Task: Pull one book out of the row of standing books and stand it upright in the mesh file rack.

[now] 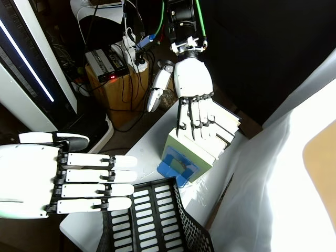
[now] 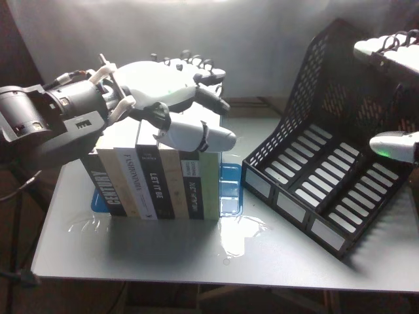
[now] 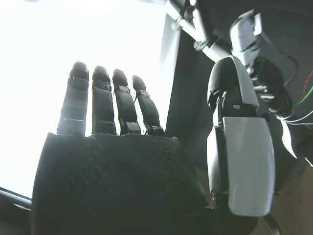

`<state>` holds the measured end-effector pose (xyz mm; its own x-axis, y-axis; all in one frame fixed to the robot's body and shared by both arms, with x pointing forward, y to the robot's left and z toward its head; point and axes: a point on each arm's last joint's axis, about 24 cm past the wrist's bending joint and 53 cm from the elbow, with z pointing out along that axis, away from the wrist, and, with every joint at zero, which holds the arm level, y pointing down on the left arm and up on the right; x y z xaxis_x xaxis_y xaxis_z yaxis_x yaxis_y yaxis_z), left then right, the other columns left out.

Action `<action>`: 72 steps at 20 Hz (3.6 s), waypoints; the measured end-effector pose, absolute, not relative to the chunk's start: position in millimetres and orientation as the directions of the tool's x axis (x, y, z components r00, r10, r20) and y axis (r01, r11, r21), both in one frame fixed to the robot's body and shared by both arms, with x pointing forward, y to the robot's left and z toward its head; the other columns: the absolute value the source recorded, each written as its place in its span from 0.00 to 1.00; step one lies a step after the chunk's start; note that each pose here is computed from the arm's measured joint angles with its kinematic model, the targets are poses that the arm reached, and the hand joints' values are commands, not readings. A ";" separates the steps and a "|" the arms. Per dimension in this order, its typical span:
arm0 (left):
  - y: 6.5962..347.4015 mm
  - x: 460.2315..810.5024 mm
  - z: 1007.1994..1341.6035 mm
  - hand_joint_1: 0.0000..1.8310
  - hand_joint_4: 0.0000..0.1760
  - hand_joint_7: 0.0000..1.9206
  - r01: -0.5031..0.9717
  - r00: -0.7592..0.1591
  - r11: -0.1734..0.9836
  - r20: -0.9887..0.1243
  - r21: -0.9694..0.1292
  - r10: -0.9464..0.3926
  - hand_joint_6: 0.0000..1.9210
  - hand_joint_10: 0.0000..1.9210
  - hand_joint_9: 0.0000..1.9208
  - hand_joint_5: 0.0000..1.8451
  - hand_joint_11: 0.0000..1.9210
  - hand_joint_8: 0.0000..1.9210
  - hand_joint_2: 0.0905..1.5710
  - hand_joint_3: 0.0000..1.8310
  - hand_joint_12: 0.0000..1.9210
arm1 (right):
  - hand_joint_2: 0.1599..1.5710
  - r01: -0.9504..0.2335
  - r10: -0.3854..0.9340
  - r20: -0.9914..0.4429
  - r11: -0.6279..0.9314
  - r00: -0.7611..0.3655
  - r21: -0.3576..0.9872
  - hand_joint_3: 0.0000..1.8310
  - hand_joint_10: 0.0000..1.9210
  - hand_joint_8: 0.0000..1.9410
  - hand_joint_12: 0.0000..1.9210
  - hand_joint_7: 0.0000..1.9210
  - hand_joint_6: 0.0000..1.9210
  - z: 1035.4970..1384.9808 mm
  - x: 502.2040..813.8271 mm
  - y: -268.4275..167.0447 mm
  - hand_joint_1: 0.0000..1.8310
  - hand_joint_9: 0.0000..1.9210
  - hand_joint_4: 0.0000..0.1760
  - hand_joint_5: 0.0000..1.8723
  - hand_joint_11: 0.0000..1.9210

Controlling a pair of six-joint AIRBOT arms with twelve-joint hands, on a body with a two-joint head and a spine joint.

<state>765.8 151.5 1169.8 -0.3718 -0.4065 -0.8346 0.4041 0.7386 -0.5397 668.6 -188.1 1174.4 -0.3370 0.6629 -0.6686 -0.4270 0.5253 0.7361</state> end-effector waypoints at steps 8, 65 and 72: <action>197.7 765.8 1151.2 0.00 0.00 0.06 0.301 -0.355 0.784 -0.827 -0.542 -0.435 0.01 0.00 0.00 0.32 0.00 0.00 0.72 0.00 0.00 | 0.71 -0.412 0.649 -0.673 0.538 -0.354 0.735 0.00 0.00 0.00 0.00 0.00 0.00 1166.4 669.6 -186.6 0.37 0.00 0.00 0.00 0.00; 177.7 628.9 1060.7 0.00 0.00 0.03 0.361 -0.613 0.718 -0.732 -0.595 -0.298 0.01 0.00 0.00 0.32 0.00 0.01 0.71 0.01 0.00 | 0.71 -0.385 0.674 -0.635 0.510 -0.377 0.769 0.00 0.00 0.00 0.00 0.00 0.00 1161.2 670.2 -185.0 0.35 0.00 0.00 0.00 0.00; 182.1 626.6 1070.8 0.00 0.00 0.04 0.348 -0.609 0.705 -0.721 -0.618 -0.332 0.00 0.00 0.00 0.30 0.00 0.01 0.72 0.01 0.00 | 0.71 -0.383 0.676 -0.633 0.509 -0.377 0.771 0.00 0.00 0.00 0.00 0.00 0.00 1161.2 670.4 -185.2 0.35 0.00 0.00 0.00 0.00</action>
